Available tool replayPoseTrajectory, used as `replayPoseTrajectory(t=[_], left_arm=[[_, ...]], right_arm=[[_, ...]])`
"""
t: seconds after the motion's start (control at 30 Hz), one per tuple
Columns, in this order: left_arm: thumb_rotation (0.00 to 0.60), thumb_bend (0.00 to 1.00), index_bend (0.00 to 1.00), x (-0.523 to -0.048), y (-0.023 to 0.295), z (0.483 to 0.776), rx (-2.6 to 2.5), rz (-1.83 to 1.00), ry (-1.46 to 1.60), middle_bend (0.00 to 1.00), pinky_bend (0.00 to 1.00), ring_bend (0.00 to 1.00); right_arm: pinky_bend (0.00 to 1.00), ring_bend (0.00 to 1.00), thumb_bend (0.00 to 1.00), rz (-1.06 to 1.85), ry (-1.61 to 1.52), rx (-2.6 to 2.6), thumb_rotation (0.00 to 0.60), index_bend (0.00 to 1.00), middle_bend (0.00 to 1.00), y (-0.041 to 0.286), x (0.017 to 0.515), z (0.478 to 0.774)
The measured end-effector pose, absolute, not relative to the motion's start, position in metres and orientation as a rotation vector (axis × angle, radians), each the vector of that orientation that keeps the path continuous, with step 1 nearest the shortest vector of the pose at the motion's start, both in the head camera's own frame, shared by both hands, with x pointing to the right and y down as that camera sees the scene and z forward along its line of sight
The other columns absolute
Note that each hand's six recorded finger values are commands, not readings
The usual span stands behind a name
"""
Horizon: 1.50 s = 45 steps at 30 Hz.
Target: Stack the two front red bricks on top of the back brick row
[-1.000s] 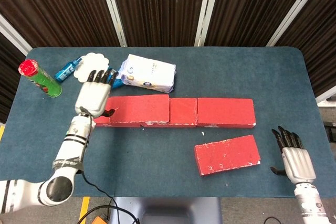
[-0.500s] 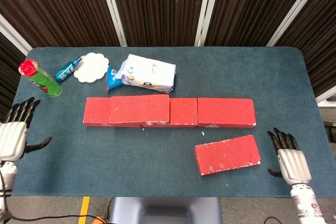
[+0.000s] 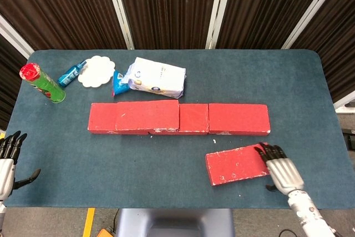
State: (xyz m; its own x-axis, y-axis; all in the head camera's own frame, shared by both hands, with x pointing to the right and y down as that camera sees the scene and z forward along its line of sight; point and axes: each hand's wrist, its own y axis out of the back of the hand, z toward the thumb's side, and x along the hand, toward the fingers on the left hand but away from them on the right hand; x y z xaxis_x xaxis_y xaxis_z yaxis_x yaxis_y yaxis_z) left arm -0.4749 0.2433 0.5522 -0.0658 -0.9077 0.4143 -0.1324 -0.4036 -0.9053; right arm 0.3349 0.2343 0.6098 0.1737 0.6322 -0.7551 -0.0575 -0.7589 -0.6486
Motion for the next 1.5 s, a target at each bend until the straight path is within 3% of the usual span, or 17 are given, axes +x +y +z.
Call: replayPoseTrajectory(t=[0.67,1.5], left_arm=[[0.6,0.2,0.0,-0.487,0.246,0.549,-1.566,-1.596,1.194,0.0,0.0,0.0],[0.6,0.2,0.0,-0.489,0.248,0.545,-1.56,-1.623,1.231,0.0,0.0,0.0]], right_arm=[[0.0,0.0,0.0,1.749,-0.146,-1.963,0.6,0.0,0.0,0.183,0.259,0.62],[0.0,0.0,0.0,1.785,-0.052,-1.991,0.6,0.0,0.0,0.19,0.254,0.651]])
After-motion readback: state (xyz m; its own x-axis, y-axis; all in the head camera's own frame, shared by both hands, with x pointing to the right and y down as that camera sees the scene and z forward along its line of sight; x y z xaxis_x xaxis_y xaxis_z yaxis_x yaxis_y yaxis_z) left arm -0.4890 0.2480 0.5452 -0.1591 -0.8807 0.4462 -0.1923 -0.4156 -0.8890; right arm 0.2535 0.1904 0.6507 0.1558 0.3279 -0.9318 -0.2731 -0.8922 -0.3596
